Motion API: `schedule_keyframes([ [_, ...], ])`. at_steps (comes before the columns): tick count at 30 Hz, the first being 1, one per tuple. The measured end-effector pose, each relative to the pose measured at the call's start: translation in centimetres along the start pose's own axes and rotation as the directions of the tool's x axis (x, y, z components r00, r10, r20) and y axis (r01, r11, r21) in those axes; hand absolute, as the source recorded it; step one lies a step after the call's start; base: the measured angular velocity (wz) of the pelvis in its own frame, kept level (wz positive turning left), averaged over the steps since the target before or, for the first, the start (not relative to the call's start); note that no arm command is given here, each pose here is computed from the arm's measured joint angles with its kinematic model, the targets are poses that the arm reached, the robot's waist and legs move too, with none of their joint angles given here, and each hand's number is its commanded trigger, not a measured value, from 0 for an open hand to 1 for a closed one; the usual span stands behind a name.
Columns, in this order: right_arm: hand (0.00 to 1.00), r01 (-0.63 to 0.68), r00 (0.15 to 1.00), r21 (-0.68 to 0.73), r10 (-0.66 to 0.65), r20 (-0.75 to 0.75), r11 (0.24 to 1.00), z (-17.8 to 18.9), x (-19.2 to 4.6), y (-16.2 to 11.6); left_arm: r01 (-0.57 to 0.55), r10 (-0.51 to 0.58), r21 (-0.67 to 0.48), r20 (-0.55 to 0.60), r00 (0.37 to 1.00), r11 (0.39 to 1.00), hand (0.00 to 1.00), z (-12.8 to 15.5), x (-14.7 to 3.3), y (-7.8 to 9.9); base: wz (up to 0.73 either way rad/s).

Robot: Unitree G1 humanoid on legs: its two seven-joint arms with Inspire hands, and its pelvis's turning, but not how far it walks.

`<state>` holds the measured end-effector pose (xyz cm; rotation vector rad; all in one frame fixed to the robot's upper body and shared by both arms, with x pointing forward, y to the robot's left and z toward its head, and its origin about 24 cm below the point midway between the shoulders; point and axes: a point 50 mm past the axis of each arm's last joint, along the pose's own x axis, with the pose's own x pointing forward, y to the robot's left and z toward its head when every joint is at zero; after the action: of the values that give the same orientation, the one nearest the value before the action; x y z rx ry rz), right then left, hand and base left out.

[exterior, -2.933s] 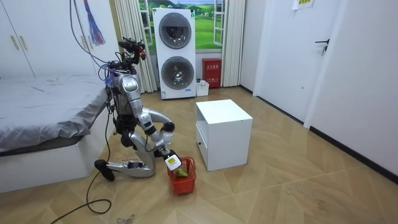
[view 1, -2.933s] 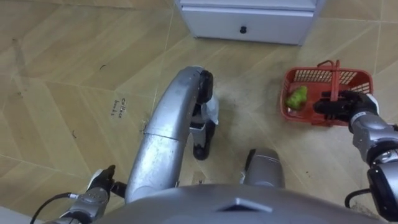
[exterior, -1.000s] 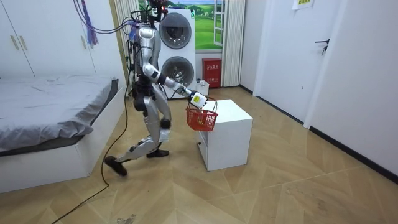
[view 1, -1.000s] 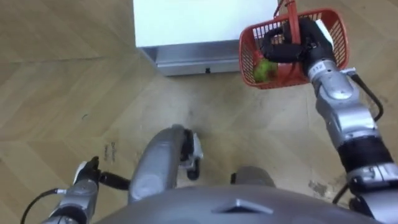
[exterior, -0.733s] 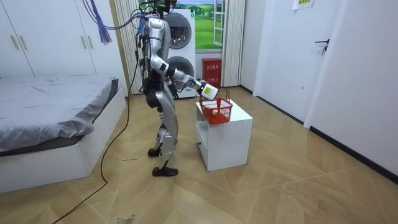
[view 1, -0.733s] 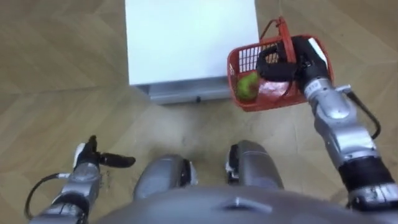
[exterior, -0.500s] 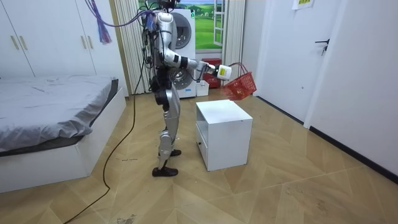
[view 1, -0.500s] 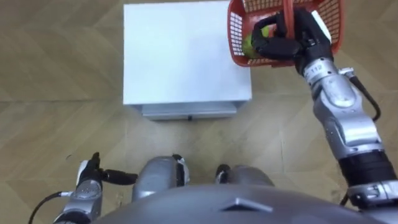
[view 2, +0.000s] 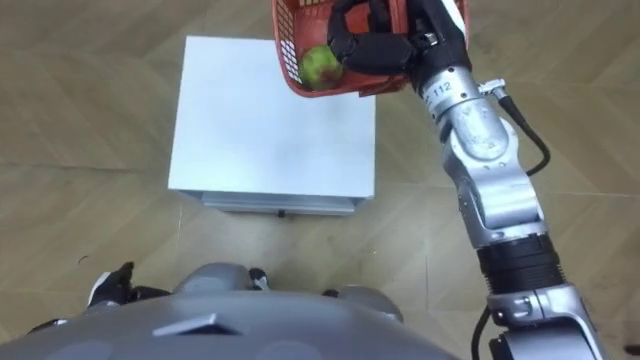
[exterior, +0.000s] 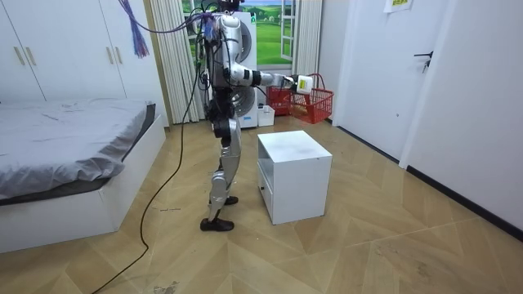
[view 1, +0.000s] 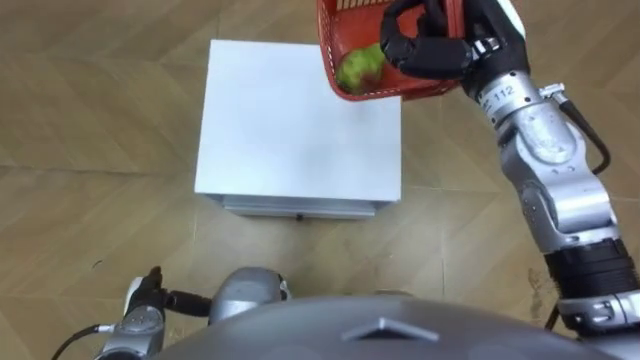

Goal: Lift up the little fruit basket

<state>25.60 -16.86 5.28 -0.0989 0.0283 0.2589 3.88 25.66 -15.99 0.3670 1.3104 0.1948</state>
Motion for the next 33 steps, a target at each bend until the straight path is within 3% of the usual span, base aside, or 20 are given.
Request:
schedule_keyframes([
  [12,1.0,-0.036,0.999,0.021,0.036,0.009,0.999,0.0,1.6,1.3,0.037,-0.031,0.102,-0.06,0.998,0.994,0.0,-1.2,-0.1,-0.3,0.13],
  [16,1.0,-0.011,0.993,0.029,0.014,-0.119,1.0,-2.9,1.6,0.8,0.045,-0.034,0.113,-0.095,0.995,0.993,0.0,-1.8,-0.1,-0.3,0.11],
  [24,1.0,-0.061,0.958,0.082,0.081,-0.276,0.995,-6.5,1.3,2.6,0.07,-0.058,0.103,-0.114,0.992,0.992,0.0,-2.1,-0.2,-0.6,-0.01],
  [33,1.0,-0.036,0.933,0.098,0.068,-0.352,0.995,-8.3,0.9,3.1,0.075,-0.064,0.105,-0.107,0.992,0.992,0.0,-2.0,-0.2,-0.7,-0.01],
])
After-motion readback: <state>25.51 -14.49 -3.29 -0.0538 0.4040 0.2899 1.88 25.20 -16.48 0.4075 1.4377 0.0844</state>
